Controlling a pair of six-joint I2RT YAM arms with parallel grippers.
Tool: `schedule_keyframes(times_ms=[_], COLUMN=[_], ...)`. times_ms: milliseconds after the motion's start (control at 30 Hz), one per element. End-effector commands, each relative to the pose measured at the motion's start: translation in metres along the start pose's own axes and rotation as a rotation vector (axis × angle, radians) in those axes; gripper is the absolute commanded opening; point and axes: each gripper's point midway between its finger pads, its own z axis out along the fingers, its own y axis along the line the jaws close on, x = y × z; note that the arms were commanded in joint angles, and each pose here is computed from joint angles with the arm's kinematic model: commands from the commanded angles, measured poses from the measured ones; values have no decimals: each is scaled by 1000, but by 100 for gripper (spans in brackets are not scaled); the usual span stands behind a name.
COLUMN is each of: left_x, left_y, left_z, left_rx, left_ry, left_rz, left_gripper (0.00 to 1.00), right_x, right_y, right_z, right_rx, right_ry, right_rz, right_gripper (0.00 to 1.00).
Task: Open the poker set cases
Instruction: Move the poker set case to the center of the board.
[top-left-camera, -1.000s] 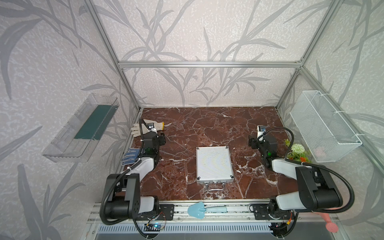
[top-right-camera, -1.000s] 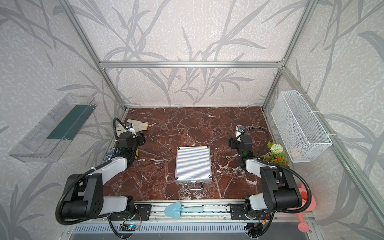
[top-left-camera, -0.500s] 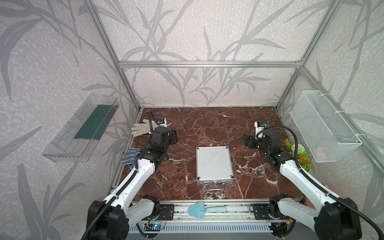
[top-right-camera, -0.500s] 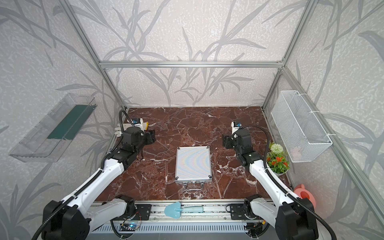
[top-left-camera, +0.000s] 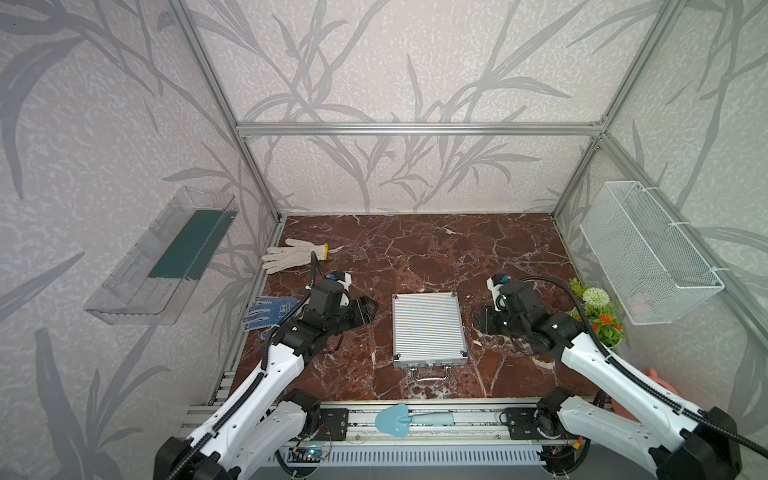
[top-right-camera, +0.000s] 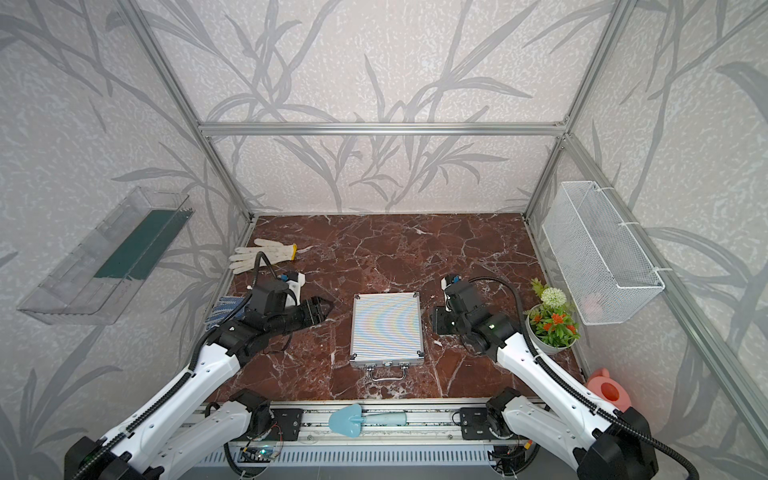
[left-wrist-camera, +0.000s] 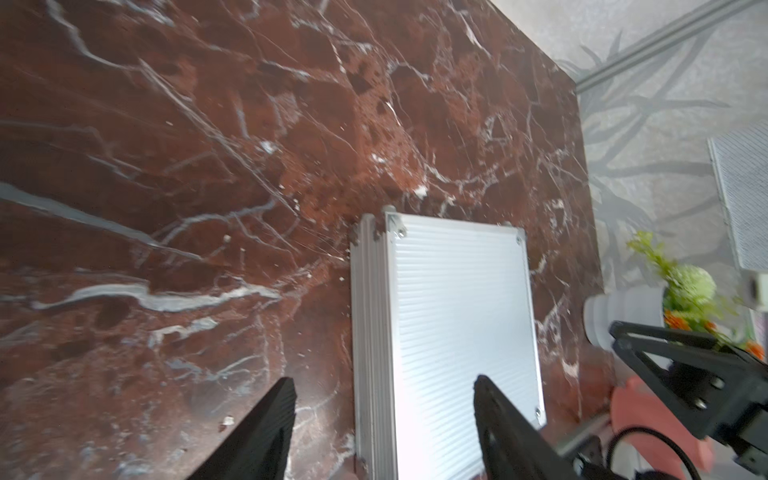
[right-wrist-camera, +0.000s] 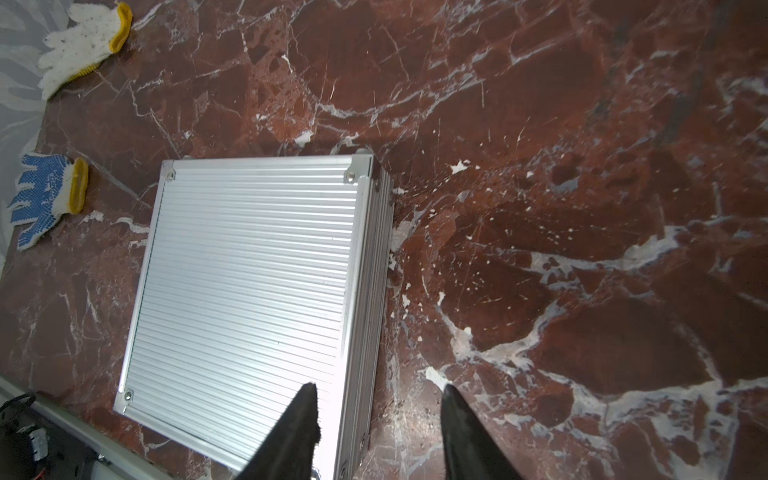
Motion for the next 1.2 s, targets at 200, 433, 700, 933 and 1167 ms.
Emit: schedule_keyframes(times_ms=[200,433,700,933,1167], left_x=[46,67,75,80,74], left_y=[-36,-29,-20,-17,-13], left_z=[22,44,57,73,82], left_rx=[165,71,34,43,15], left_ry=[207,269,282,307,280], left_rz=[1,43,87,87,123], left_gripper=[64,62,59,57,56], right_x=[36,41,45,47,48], right_y=[17,26,29,29,29], right_z=[15,21,36,48,58], right_rx=[-110,-110,-126,-120,-115], right_ry=[73,104,129,145,153], right_rz=[140,94,101,97,114], right_gripper=[42,40,39,35,35])
